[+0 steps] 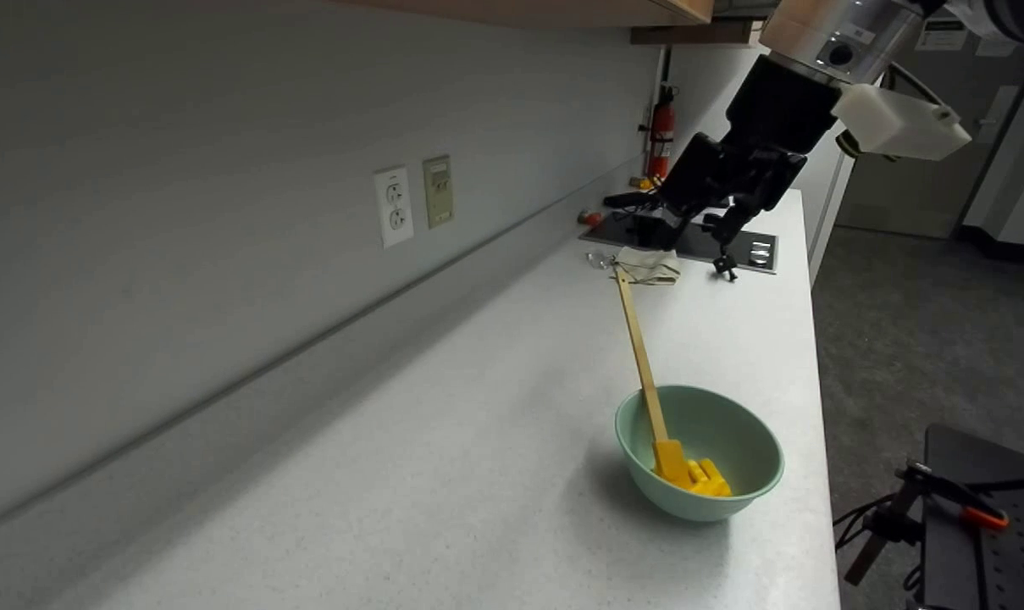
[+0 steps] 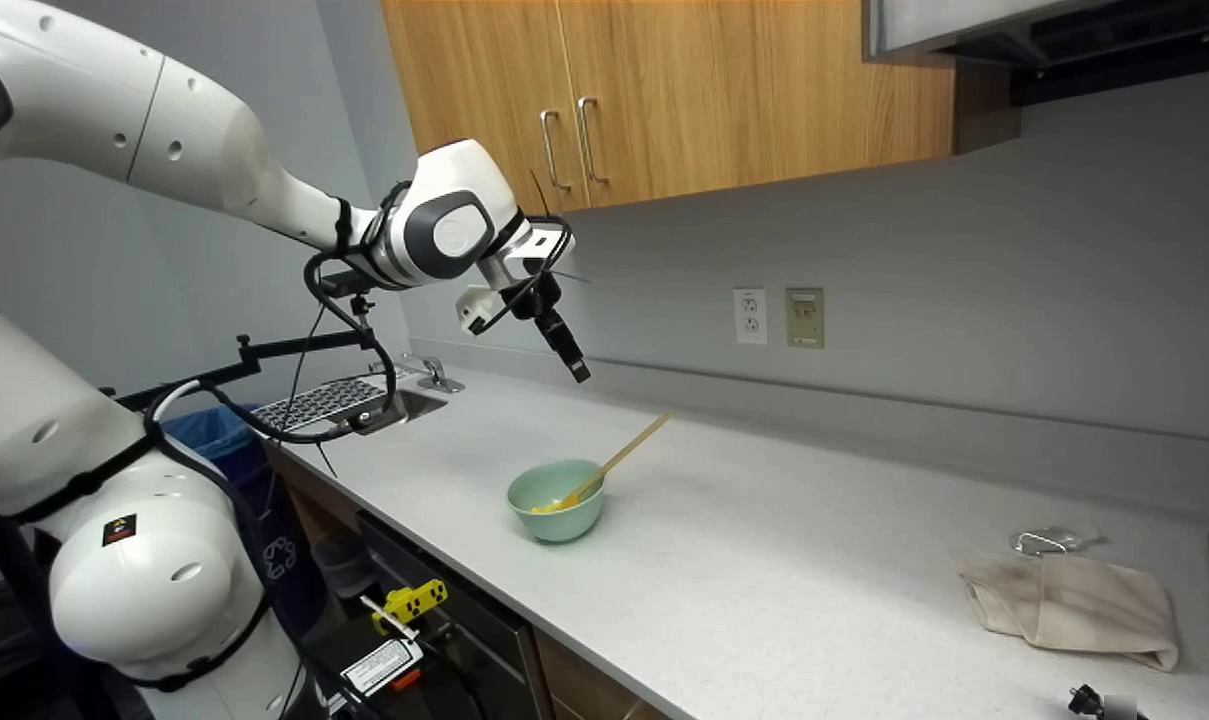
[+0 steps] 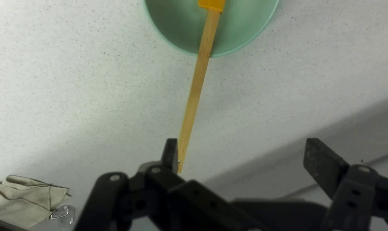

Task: Stir the bowl

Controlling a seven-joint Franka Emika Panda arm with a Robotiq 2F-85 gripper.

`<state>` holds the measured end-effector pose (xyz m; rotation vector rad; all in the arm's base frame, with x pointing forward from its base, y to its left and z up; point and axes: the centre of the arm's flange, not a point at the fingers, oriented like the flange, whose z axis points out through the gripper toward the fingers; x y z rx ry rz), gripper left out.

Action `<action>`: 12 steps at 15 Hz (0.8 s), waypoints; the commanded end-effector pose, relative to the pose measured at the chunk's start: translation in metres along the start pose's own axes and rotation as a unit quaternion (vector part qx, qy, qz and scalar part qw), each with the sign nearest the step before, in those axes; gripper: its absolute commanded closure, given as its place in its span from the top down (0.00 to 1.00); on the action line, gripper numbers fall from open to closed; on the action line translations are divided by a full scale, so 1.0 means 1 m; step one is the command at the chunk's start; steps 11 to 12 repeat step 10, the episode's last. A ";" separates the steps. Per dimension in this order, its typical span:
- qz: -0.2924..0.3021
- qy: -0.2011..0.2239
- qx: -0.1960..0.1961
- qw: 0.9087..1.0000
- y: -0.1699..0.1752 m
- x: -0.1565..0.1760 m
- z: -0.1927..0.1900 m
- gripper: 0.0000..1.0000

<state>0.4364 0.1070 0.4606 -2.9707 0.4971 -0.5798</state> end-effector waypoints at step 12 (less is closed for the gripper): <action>0.000 0.000 -0.001 1.000 0.001 -0.003 0.000 1.00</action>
